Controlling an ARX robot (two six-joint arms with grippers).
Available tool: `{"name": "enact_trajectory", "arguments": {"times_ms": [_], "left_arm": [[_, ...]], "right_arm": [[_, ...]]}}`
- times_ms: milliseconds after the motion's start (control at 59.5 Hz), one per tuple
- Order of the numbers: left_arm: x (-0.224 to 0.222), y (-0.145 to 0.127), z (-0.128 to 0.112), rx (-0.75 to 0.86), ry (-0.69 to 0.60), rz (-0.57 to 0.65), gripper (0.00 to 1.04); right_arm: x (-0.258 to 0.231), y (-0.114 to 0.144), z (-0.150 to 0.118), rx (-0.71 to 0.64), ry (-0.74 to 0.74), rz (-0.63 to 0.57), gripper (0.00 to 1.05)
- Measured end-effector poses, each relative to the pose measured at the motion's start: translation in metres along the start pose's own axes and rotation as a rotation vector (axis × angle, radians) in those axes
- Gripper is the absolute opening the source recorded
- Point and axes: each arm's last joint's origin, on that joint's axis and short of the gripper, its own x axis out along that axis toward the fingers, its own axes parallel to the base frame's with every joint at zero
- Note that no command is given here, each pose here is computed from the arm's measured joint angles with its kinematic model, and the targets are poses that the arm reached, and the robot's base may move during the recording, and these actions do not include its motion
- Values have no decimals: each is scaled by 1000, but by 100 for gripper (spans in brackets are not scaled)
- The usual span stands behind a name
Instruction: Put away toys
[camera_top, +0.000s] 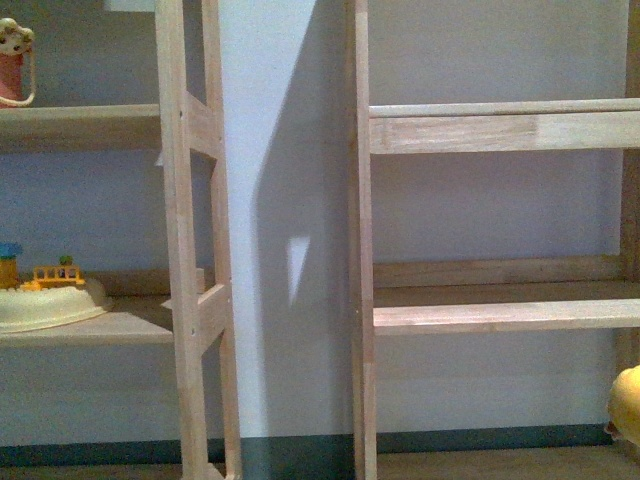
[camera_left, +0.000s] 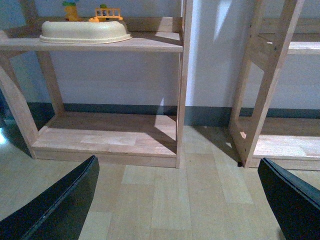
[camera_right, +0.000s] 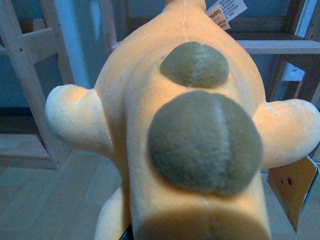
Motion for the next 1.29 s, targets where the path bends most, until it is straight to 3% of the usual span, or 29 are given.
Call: {"name": "enact_trajectory", "arguments": {"times_ms": [975, 1159, 1294], "left_arm": [[0, 0, 0, 0, 1, 0, 98], [0, 0, 0, 0, 1, 0, 98], [0, 0, 0, 0, 0, 0, 98]], "right_arm": [[0, 0, 0, 0, 0, -2, 7], [4, 1, -1, 104, 37, -166, 7], [7, 1, 25, 117, -18, -208, 7]]}}
